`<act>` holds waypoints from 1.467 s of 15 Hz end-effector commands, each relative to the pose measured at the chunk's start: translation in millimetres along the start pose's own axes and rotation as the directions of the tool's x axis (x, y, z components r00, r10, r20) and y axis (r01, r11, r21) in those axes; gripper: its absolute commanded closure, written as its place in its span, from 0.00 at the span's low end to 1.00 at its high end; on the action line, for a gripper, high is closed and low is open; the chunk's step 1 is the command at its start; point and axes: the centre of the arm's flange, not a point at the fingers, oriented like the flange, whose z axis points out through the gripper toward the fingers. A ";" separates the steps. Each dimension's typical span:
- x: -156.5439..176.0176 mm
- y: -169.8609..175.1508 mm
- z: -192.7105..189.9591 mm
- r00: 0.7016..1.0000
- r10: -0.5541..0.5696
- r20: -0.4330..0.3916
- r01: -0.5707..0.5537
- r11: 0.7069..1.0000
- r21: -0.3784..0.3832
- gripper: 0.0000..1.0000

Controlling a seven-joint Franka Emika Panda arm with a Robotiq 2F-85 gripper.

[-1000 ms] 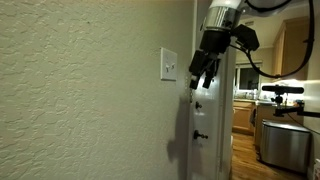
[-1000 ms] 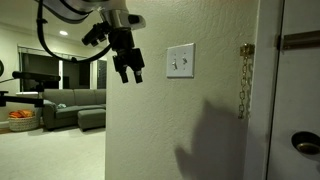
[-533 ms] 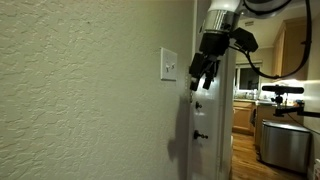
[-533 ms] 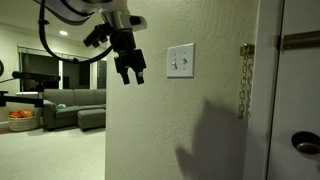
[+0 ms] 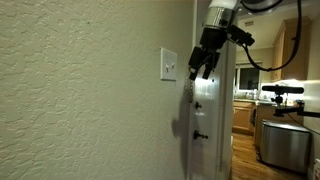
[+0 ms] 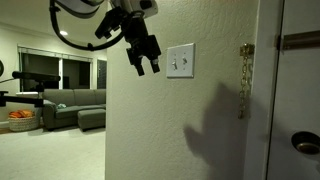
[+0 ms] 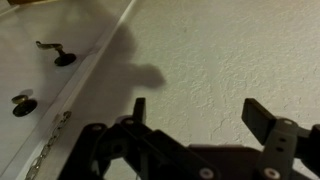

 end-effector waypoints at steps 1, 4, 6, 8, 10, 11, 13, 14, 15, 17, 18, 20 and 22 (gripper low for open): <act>25.1 11.1 -5.6 0.997 0.037 -0.064 -0.038 0.999 -0.014 0.33; 49.9 17.5 -8.4 0.994 0.037 -0.106 -0.040 0.999 -0.022 0.53; 64.7 22.3 -10.5 0.991 0.045 -0.129 -0.049 0.998 -0.028 0.67; 76.8 27.9 -16.2 0.987 0.049 -0.156 -0.055 0.998 -0.033 0.80; 85.1 33.3 -24.1 0.982 0.056 -0.179 -0.063 0.997 -0.039 0.80; 88.2 35.5 -27.7 0.980 0.057 -0.191 -0.066 0.997 -0.042 0.79; 94.9 40.0 -35.6 0.975 0.060 -0.212 -0.072 0.996 -0.046 0.76; 97.3 41.2 -39.8 0.973 0.061 -0.223 -0.073 0.996 -0.043 0.74; 99.7 41.2 -43.4 0.971 0.061 -0.233 -0.072 0.996 -0.042 0.72; 104.1 40.8 -47.8 0.967 0.060 -0.249 -0.072 0.997 -0.040 0.71; 107.8 40.0 -49.0 0.966 0.060 -0.253 -0.071 0.997 -0.036 0.71; 112.1 38.2 -50.8 0.963 0.058 -0.262 -0.068 0.997 -0.029 0.78; 116.3 35.3 -48.7 0.963 0.056 -0.264 -0.065 0.998 -0.024 0.87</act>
